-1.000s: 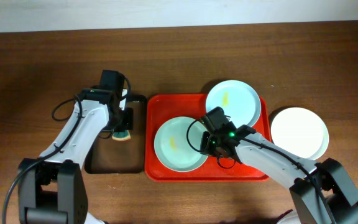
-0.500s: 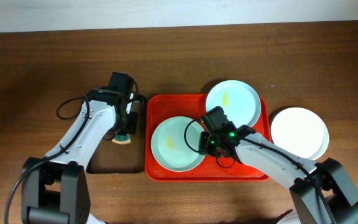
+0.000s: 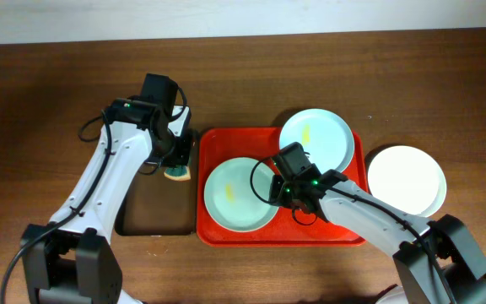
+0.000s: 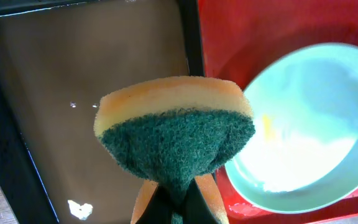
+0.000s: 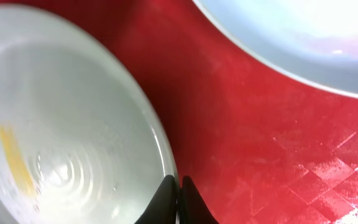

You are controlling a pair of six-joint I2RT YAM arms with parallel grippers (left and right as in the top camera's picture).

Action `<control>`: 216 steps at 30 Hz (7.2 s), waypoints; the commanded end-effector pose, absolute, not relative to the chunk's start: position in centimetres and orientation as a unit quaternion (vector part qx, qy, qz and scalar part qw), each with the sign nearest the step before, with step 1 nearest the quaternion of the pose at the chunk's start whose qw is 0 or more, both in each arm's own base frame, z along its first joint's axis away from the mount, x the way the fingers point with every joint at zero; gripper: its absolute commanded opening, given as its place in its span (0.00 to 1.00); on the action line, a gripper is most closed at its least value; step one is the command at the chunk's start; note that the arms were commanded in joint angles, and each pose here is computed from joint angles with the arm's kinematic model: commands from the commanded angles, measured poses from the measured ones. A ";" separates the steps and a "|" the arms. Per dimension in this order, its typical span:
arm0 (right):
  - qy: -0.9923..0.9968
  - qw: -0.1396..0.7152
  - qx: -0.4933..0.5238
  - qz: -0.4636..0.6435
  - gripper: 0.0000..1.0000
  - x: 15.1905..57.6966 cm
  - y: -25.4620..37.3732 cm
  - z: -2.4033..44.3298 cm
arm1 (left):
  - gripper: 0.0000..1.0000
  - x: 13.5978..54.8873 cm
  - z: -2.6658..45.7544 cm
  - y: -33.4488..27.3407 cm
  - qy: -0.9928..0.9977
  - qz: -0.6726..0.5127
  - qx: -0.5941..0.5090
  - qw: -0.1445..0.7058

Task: Clean dirty plates on tray and stack at the side
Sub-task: 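Lift the sponge with the left gripper and carry it over the blue plate, then scrub the pale blue plate with the sponge while right gripper holds it, then carry the sponge back and lower it into the black tray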

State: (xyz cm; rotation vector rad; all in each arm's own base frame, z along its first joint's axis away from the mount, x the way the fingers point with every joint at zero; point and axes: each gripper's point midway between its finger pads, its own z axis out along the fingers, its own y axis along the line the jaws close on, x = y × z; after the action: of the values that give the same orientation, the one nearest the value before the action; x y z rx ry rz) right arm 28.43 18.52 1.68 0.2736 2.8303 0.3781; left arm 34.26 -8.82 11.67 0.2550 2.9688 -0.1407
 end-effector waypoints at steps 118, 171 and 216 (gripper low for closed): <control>0.980 0.109 0.071 0.152 0.04 27.3 19.5 1.4 | 0.00 30.3 3.5 -22.3 0.961 -0.234 0.141 -0.036; 0.981 0.112 0.035 0.155 0.04 27.2 19.8 1.4 | 0.00 31.2 2.1 -18.2 0.987 -0.086 0.129 0.050; 0.981 0.111 0.035 0.154 0.04 27.2 19.8 1.4 | 0.00 28.8 2.9 -23.4 0.957 -0.269 0.106 -0.003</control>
State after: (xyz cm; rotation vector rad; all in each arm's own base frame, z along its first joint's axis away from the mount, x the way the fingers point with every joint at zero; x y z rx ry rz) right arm 27.50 19.55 1.70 0.1286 2.8723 0.4512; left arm 29.79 -20.52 0.97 0.2778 3.0167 -0.5650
